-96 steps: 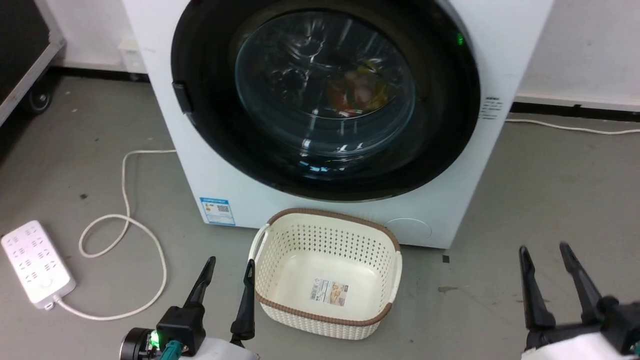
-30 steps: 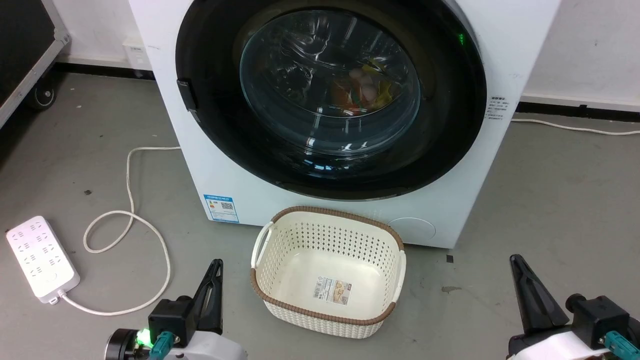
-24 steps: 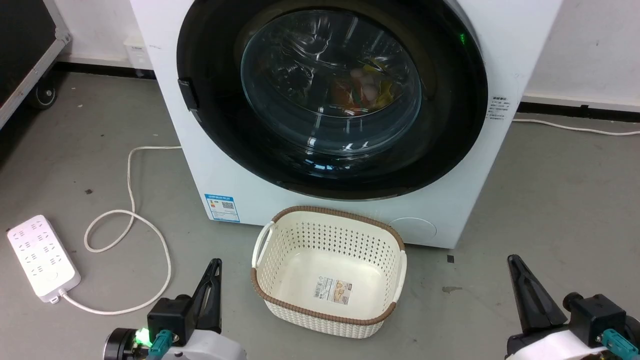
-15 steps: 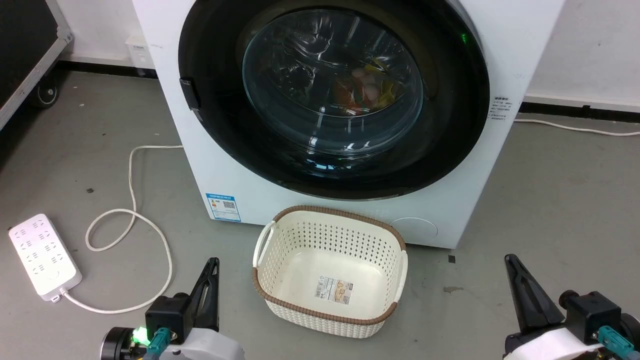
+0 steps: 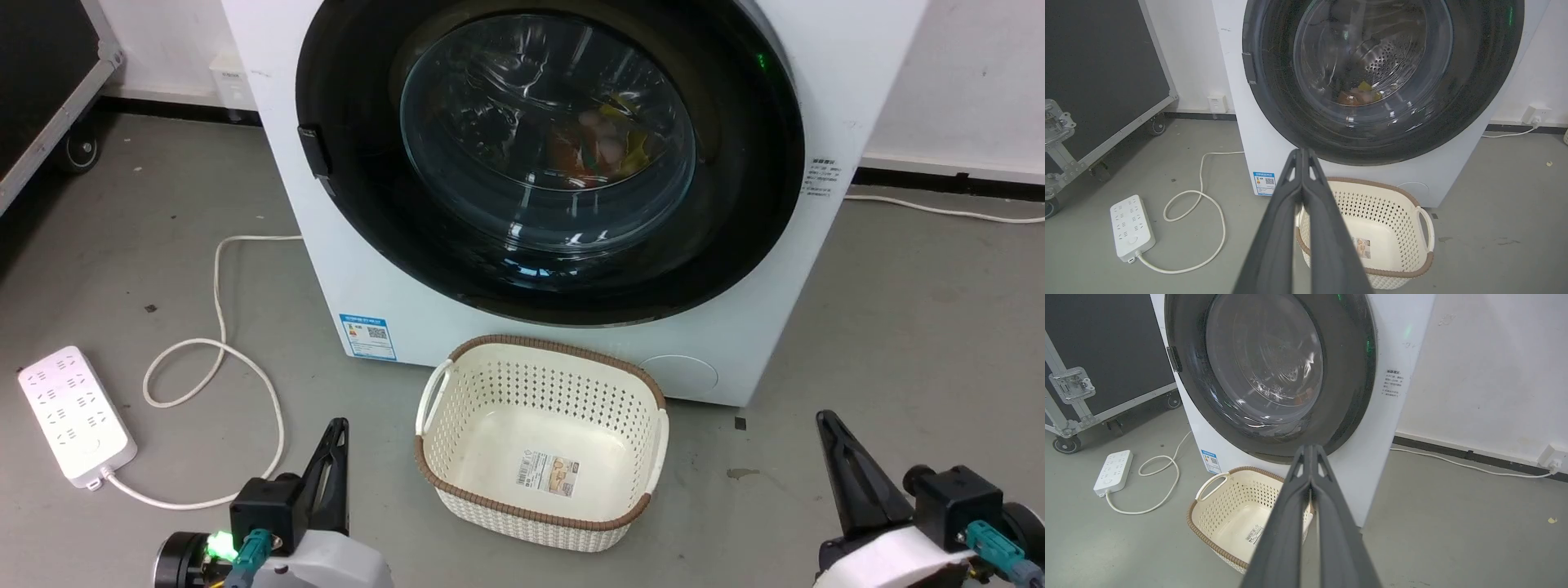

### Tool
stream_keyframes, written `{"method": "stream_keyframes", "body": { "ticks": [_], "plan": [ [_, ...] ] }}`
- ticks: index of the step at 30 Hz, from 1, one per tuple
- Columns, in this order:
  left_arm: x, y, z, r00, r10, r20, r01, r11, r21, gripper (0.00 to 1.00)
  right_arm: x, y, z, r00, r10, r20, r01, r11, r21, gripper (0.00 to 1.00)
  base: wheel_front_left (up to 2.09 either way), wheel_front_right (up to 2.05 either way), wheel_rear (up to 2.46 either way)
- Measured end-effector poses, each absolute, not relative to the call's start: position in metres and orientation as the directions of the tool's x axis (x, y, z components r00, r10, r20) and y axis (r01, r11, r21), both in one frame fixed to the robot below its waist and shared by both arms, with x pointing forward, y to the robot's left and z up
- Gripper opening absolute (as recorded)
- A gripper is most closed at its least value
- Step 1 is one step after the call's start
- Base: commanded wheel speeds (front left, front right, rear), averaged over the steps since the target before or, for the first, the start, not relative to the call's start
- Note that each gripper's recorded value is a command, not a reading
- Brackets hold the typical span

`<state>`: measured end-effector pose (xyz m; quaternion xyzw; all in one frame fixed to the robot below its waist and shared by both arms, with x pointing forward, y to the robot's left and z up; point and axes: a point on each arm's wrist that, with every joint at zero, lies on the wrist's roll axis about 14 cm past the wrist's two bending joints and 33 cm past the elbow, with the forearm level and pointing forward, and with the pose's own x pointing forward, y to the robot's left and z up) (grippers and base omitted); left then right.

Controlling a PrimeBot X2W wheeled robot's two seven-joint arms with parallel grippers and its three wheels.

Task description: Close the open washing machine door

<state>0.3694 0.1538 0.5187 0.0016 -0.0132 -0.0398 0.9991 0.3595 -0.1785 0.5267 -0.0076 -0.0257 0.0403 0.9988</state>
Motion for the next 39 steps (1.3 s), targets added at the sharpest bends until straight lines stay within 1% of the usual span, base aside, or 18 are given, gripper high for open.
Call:
{"method": "stream_keyframes", "body": {
  "ticks": [39],
  "plan": [
    [0.369, 0.174, 0.521, 1.000, -0.015, -0.011, 0.016, 0.999, 0.041, 0.00, 0.368, -0.164, 0.522, 0.992, 0.122, -0.013, -0.122, 0.992, -0.044, 0.00, 0.00, 0.00, 0.00]
  ]
}}
